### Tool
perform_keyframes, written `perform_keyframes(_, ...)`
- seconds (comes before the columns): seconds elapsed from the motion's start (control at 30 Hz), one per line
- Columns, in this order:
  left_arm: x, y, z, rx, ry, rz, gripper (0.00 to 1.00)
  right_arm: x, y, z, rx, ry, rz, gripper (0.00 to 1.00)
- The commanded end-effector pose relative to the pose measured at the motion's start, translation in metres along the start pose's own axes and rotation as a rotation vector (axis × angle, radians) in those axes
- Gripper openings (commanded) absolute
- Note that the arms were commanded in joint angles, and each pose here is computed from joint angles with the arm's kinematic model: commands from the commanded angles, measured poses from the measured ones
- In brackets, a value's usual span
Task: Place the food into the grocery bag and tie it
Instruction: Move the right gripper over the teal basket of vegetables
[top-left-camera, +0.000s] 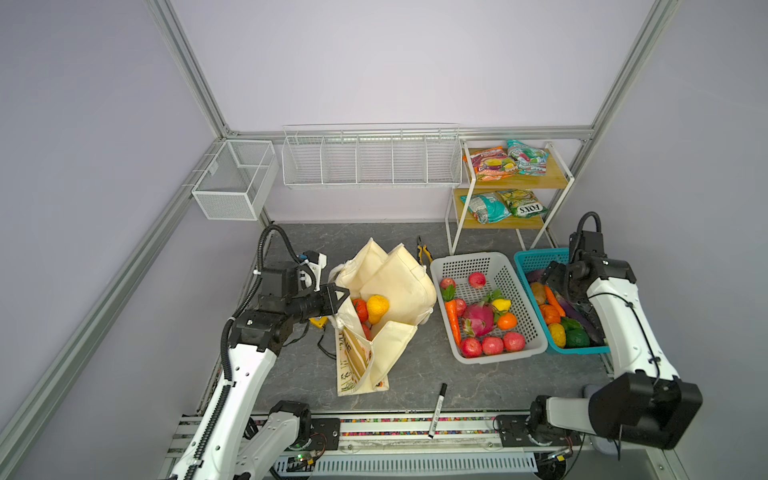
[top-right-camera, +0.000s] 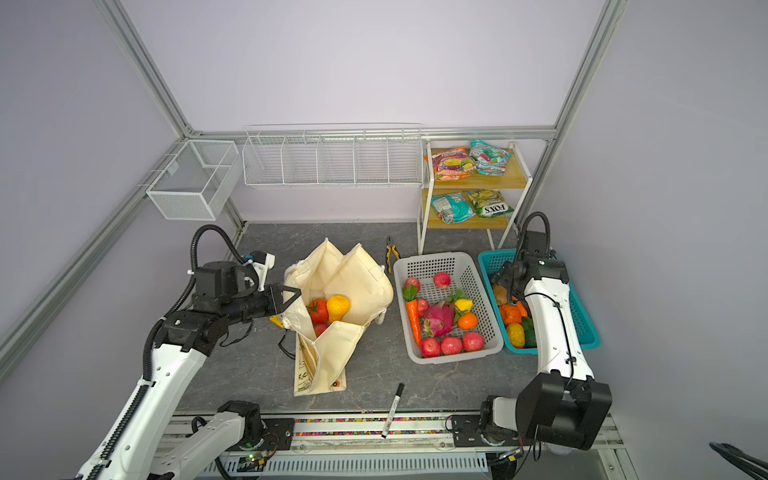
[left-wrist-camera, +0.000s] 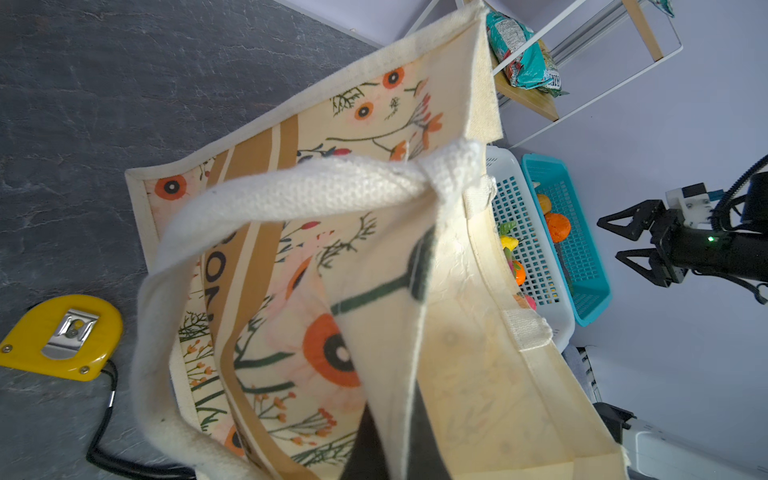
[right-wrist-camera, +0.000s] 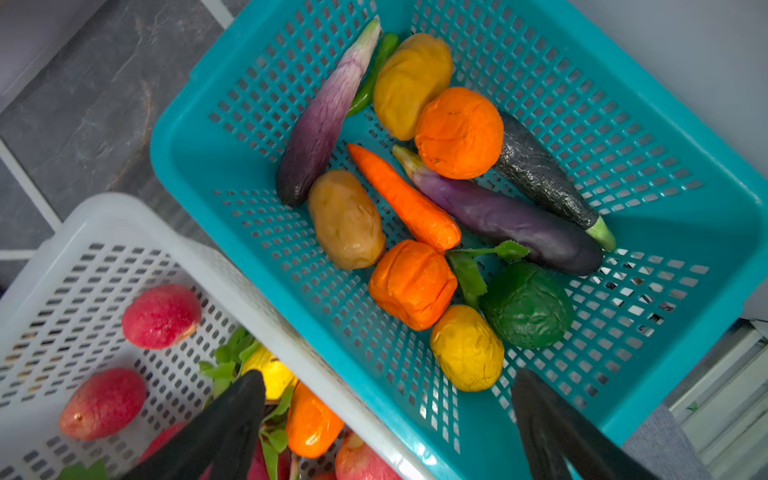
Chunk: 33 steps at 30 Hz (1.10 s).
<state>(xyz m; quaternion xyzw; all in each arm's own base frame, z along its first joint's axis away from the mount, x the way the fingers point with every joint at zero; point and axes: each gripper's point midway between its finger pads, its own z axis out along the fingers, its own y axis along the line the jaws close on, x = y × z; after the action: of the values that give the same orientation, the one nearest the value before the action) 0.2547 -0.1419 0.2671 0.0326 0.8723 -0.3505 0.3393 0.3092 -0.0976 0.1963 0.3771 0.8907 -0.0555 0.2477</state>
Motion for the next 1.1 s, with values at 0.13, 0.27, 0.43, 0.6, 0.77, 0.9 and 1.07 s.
perform_keyframes(0.13,-0.007,-0.010,-0.001,0.053,-0.030,0.040,0.00,-0.030,-0.022,0.036,0.042,-0.076,0.240,0.95)
perform_keyframes(0.27,-0.006,-0.008,-0.001,0.041,-0.023,0.035,0.00,-0.043,-0.035,0.053,0.122,-0.097,0.302,0.94)
perform_keyframes(0.43,-0.003,-0.002,0.000,0.015,-0.007,0.026,0.00,-0.054,-0.043,0.078,0.172,-0.087,0.366,0.93)
perform_keyframes(0.6,-0.002,0.002,-0.001,-0.014,0.002,0.028,0.00,-0.060,-0.045,0.100,0.186,-0.069,0.388,0.93)
perform_keyframes(0.77,-0.003,0.004,0.000,-0.023,0.003,0.025,0.00,-0.061,-0.043,0.122,0.180,-0.035,0.405,0.96)
perform_keyframes(0.9,-0.003,0.004,0.001,-0.022,0.006,0.025,0.00,-0.061,-0.041,0.134,0.183,-0.014,0.408,0.98)
perform_keyframes(1.07,-0.002,0.004,0.001,-0.023,0.007,0.025,0.00,-0.068,-0.040,0.142,0.191,-0.018,0.402,0.99)
